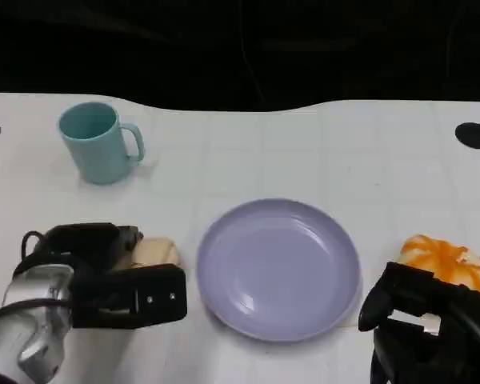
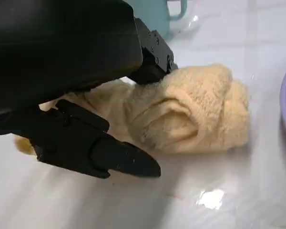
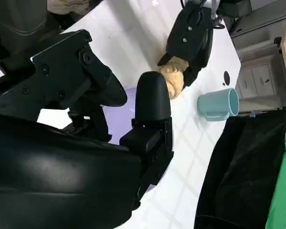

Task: Grasp the towel on the left side of the plate with the left hand and place it into the plate.

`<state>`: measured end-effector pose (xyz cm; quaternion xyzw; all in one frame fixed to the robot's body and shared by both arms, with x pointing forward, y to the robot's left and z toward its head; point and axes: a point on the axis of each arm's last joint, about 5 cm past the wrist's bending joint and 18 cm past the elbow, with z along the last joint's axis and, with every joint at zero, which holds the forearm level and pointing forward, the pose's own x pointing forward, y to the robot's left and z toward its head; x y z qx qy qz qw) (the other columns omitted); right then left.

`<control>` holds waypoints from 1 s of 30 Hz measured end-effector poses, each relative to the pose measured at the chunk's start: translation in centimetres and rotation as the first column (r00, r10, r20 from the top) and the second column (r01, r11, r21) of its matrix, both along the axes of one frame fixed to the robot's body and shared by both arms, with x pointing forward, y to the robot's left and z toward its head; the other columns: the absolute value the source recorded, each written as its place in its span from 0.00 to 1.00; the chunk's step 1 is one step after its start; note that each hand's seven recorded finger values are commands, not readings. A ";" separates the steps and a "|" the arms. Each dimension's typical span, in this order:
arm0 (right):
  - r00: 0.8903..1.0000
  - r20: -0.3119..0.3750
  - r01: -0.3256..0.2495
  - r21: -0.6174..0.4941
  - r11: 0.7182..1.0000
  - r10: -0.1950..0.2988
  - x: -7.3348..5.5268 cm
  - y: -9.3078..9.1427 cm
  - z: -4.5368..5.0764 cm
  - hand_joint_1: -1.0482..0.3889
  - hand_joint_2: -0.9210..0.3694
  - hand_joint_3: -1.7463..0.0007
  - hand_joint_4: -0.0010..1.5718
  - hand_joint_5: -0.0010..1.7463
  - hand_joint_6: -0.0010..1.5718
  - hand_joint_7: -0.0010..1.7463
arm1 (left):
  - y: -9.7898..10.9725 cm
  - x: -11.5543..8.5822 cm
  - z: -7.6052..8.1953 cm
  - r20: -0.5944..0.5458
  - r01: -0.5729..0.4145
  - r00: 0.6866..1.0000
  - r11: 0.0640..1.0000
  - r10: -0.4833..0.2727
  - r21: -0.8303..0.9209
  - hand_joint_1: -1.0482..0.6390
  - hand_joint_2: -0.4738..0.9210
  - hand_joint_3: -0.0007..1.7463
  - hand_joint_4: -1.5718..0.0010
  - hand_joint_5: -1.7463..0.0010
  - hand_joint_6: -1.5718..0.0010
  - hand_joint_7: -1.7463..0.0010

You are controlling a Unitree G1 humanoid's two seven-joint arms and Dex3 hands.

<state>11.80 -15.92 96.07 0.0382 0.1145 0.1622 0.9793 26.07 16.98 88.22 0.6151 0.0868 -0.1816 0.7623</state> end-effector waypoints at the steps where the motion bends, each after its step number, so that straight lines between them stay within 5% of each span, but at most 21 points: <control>1: 1.000 -0.001 0.000 0.000 1.000 0.000 0.0 0.0 0.00 0.67 0.29 0.27 0.47 1.00 0.38 0.94 | 0.1 -0.2 -0.3 0.036 0.003 0.999 1.000 -0.003 -0.008 0.44 1.00 0.15 0.55 0.17 0.49 0.48; 3: 1.000 0.000 0.000 0.000 1.000 0.000 0.0 0.0 0.00 0.68 0.29 0.27 0.47 1.00 0.38 0.94 | 0.1 -0.7 -0.9 0.105 0.005 0.995 1.000 -0.002 -0.027 0.45 1.00 0.15 0.53 0.04 0.58 0.27; 7: 1.000 0.001 -0.002 -0.004 1.000 0.002 0.0 -0.1 0.01 0.67 0.29 0.28 0.47 1.00 0.39 0.94 | 0.3 -1.7 -1.4 0.174 -0.004 0.985 0.995 0.021 -0.096 0.47 1.00 0.17 0.51 0.00 0.66 0.03; 10: 1.000 0.007 -0.009 -0.008 1.000 0.009 0.0 -0.2 -0.01 0.66 0.30 0.28 0.47 1.00 0.39 0.94 | 0.5 -1.8 -0.9 0.231 -0.009 0.972 0.987 0.046 -0.160 0.48 1.00 0.22 0.48 0.00 0.66 0.00; 13: 1.000 0.010 -0.012 -0.010 1.000 0.012 0.1 -0.2 -0.02 0.66 0.30 0.28 0.47 1.00 0.39 0.94 | 0.3 -1.5 0.4 0.305 0.008 0.951 0.981 0.053 -0.195 0.48 0.88 0.36 0.46 0.00 0.64 0.00; 20: 1.000 -0.004 -0.003 -0.019 1.000 0.003 0.1 -0.2 -0.06 0.66 0.30 0.29 0.48 1.00 0.40 0.93 | -1.3 -1.5 3.5 0.450 0.100 0.893 0.970 0.010 -0.221 0.47 0.82 0.44 0.44 0.00 0.63 0.00; 30: 1.000 -0.007 -0.019 -0.012 1.000 0.019 0.1 0.1 -0.09 0.65 0.29 0.29 0.47 1.00 0.39 0.93 | -5.7 -1.7 6.7 0.481 0.270 0.865 0.939 -0.139 -0.214 0.47 0.73 0.54 0.44 0.00 0.61 0.00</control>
